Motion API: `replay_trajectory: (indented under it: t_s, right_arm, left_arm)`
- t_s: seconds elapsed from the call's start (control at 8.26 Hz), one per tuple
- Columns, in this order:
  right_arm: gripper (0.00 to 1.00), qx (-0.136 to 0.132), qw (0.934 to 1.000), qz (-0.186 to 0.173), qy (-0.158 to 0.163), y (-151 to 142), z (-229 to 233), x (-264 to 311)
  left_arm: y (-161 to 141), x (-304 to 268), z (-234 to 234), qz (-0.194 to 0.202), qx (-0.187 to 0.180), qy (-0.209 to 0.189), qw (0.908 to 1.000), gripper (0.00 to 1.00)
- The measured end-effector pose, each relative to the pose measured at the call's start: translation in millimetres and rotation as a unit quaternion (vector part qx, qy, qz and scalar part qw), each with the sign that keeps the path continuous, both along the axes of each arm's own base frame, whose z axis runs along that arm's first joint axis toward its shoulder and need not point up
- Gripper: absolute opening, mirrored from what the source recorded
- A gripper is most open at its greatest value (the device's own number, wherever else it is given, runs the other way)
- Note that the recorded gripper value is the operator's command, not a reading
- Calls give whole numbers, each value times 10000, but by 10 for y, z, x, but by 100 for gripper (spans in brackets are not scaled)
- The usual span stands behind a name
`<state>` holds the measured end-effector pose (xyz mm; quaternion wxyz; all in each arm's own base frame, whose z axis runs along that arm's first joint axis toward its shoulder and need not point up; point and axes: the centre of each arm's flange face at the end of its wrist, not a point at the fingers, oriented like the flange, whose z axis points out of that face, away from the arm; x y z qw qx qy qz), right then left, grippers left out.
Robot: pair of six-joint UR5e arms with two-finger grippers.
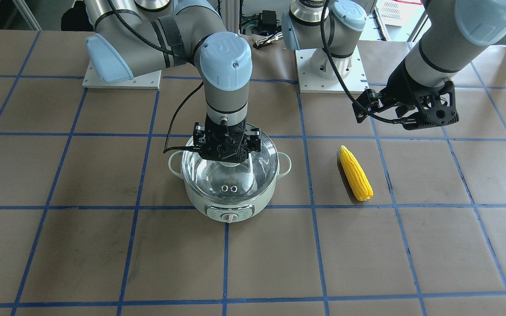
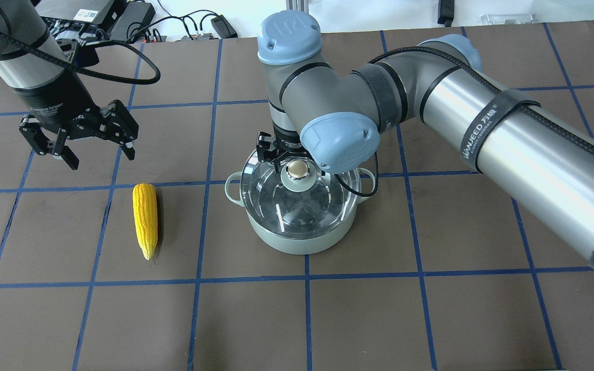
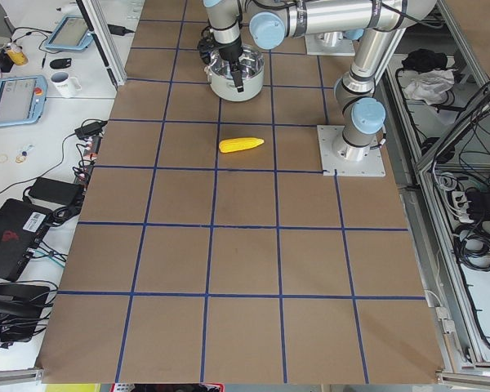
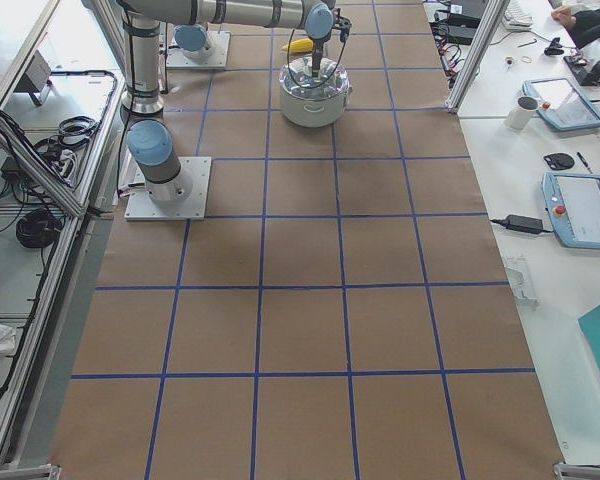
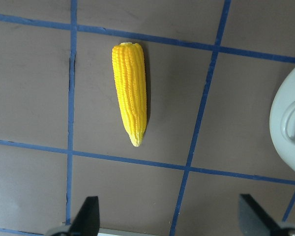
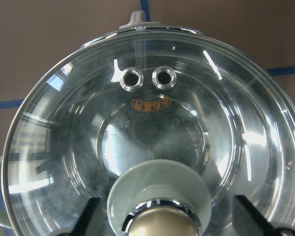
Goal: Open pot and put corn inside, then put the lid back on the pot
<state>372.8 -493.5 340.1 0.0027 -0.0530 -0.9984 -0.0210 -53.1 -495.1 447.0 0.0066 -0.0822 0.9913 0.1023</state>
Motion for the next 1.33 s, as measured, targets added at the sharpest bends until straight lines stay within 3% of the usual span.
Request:
replay_trajectory:
  t_s: [0.24, 0.48, 0.97, 1.33]
  right_arm:
    - [56, 34, 10000, -26, -41, 9, -4, 14]
    - [48, 42, 10000, -30, -45, 12, -5, 16]
    - [47, -5, 10000, -26, -64, 14, 46, 15]
    - [47, -315, 9993, 2, -196, 111, 471, -49]
  left_arm:
    - [25, 60, -342, 71, 99, 40, 9999, 100]
    - [2, 88, -564, 115, 145, 104, 9998, 100]
    - [-53, 94, -966, 90, -54, 128, 9999, 100]
    - [-65, 108, -1372, 15, -262, 107, 9996, 100]
